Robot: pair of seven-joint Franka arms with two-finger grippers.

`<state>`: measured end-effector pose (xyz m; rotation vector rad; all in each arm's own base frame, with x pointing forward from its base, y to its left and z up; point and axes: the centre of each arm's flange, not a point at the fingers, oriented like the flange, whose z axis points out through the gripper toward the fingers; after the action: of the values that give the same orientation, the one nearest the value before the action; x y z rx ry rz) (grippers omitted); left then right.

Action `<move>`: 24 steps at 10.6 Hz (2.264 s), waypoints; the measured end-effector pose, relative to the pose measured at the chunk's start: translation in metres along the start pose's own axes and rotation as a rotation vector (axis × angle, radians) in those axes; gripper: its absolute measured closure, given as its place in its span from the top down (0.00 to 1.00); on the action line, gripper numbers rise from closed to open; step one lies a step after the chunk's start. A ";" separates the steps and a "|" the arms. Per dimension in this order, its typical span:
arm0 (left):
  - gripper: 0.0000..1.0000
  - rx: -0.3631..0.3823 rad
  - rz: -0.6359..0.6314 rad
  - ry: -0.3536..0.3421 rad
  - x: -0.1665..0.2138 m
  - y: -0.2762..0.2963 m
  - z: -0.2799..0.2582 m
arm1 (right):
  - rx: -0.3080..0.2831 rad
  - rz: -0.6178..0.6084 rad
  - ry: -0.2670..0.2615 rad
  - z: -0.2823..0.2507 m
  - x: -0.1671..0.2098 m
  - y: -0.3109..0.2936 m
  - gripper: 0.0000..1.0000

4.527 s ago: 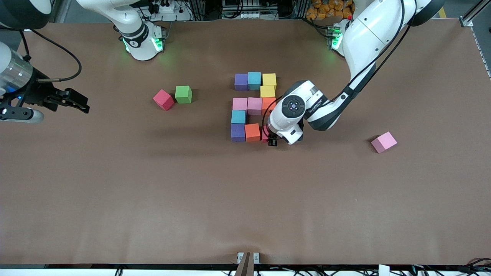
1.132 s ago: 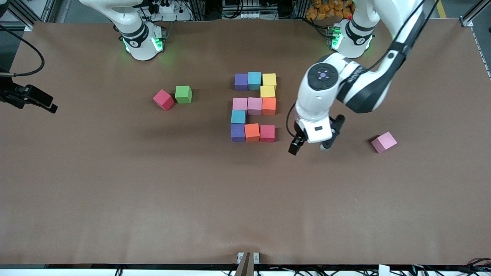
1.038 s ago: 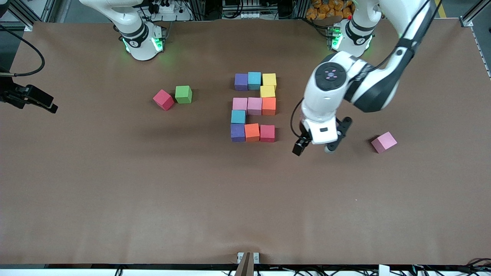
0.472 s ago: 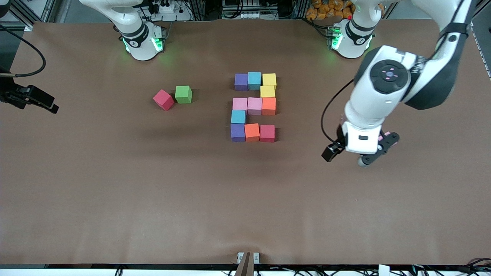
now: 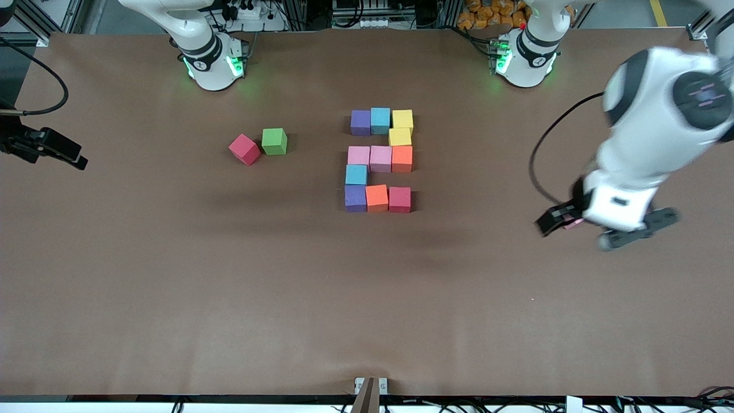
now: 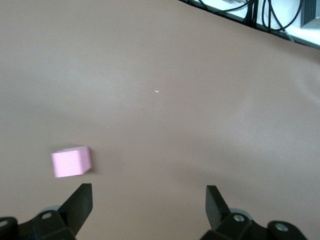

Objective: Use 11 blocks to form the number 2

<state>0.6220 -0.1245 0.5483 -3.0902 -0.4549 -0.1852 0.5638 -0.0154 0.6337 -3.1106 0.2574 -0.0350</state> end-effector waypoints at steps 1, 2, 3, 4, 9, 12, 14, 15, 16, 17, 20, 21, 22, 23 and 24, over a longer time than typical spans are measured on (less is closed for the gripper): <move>1.00 0.016 0.050 0.001 -0.002 -0.016 -0.018 | 0.000 -0.001 0.001 0.000 0.000 -0.001 1.00; 1.00 0.027 0.086 0.005 -0.007 -0.025 -0.034 | 0.000 -0.003 0.002 -0.001 0.000 -0.002 1.00; 1.00 0.033 0.107 0.009 -0.012 -0.028 -0.045 | 0.001 -0.005 0.002 -0.001 0.000 -0.003 1.00; 1.00 0.035 0.131 0.010 -0.015 -0.029 -0.052 | 0.001 -0.005 0.003 -0.001 0.000 -0.003 1.00; 1.00 0.037 0.189 -0.018 -0.022 -0.049 -0.069 | 0.001 -0.005 0.010 -0.004 0.000 -0.003 1.00; 1.00 0.043 0.189 -0.032 -0.025 -0.051 -0.072 | 0.001 -0.011 0.012 -0.004 0.000 -0.005 1.00; 1.00 0.045 0.190 -0.037 -0.026 -0.051 -0.071 | 0.003 -0.021 0.022 -0.009 -0.001 -0.011 1.00; 1.00 0.045 0.191 -0.039 -0.027 -0.051 -0.071 | 0.003 -0.020 0.026 -0.011 -0.001 -0.011 1.00; 1.00 0.045 0.192 -0.039 -0.027 -0.050 -0.071 | 0.004 -0.021 0.031 -0.013 -0.001 -0.011 1.00; 1.00 0.045 0.191 -0.040 -0.027 -0.050 -0.071 | 0.005 -0.021 0.036 -0.016 -0.001 -0.011 1.00; 1.00 0.050 0.185 -0.051 -0.026 -0.054 -0.070 | 0.004 -0.020 0.040 -0.017 -0.001 -0.011 1.00; 1.00 0.050 0.182 -0.048 -0.026 -0.056 -0.071 | 0.004 -0.019 0.040 -0.018 -0.001 -0.010 1.00; 1.00 0.047 0.179 -0.039 -0.025 -0.057 -0.075 | 0.004 -0.017 0.041 -0.018 0.000 -0.009 1.00; 1.00 0.045 0.177 -0.032 -0.024 -0.058 -0.080 | 0.004 -0.016 0.042 -0.018 0.000 -0.008 1.00; 1.00 0.044 0.176 -0.029 -0.024 -0.059 -0.081 | 0.004 -0.015 0.042 -0.019 0.000 -0.008 1.00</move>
<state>0.5726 -0.0778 0.6261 -3.0715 -0.1833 -0.1257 0.5644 -0.0078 0.6524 -3.1105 0.2337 -0.1012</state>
